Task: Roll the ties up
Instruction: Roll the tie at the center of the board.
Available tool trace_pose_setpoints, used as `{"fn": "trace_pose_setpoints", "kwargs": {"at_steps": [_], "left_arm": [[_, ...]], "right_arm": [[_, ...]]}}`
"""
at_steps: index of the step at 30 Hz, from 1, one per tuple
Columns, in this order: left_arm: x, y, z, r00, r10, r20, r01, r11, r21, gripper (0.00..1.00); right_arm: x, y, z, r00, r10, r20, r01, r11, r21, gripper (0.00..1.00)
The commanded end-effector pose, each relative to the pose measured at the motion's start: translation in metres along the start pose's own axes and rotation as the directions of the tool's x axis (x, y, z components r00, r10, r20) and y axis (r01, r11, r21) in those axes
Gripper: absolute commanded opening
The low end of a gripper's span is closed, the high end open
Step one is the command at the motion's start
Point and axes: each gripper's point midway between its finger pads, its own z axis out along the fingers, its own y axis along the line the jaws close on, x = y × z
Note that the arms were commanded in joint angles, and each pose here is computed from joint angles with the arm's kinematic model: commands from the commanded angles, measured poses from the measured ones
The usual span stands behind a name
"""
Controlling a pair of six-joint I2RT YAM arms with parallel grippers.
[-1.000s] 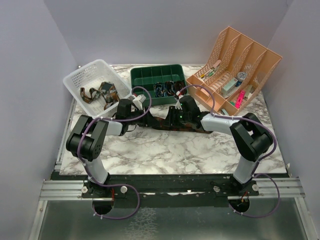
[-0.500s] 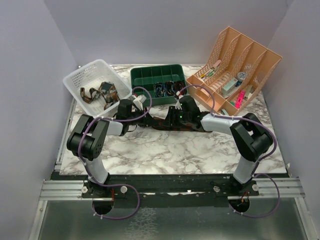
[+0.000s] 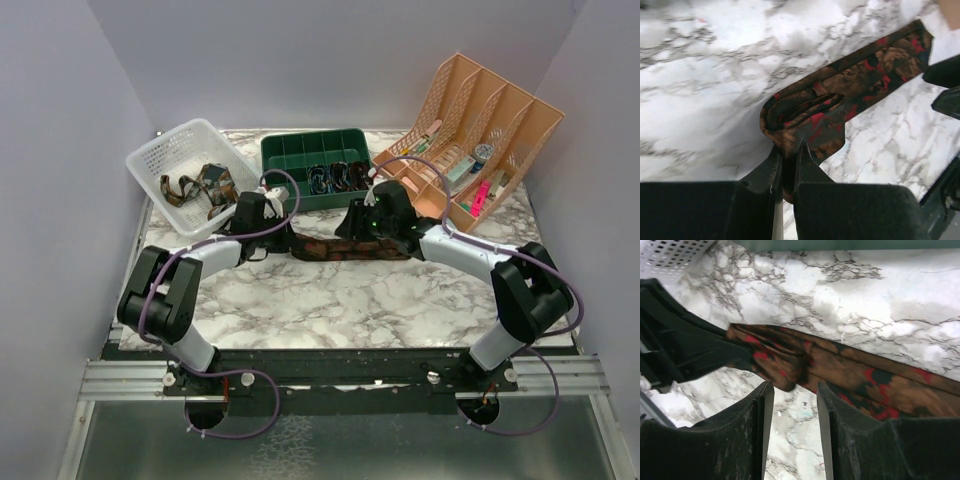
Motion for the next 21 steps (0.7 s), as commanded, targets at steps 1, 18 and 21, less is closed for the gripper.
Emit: {"fn": "trace_pose_setpoints", "kwargs": {"at_steps": [1,18,21], "left_arm": [[0.001,0.026,-0.029,0.997,0.024,-0.069,-0.04,0.969,-0.242,0.0],[-0.014,0.038,-0.051,0.998,-0.012,-0.059,-0.014,0.909,-0.416,0.0],[-0.015,0.037,-0.049,0.998,-0.017,-0.058,-0.009,0.91,-0.414,0.0]], "right_arm": [[0.008,-0.027,-0.005,0.999,-0.027,-0.027,0.029,0.995,0.1,0.46],[-0.012,-0.072,0.034,0.972,-0.174,-0.161,0.207,0.952,0.223,0.46],[-0.001,-0.074,0.034,0.97,-0.154,-0.19,0.194,0.957,0.214,0.45]]}}
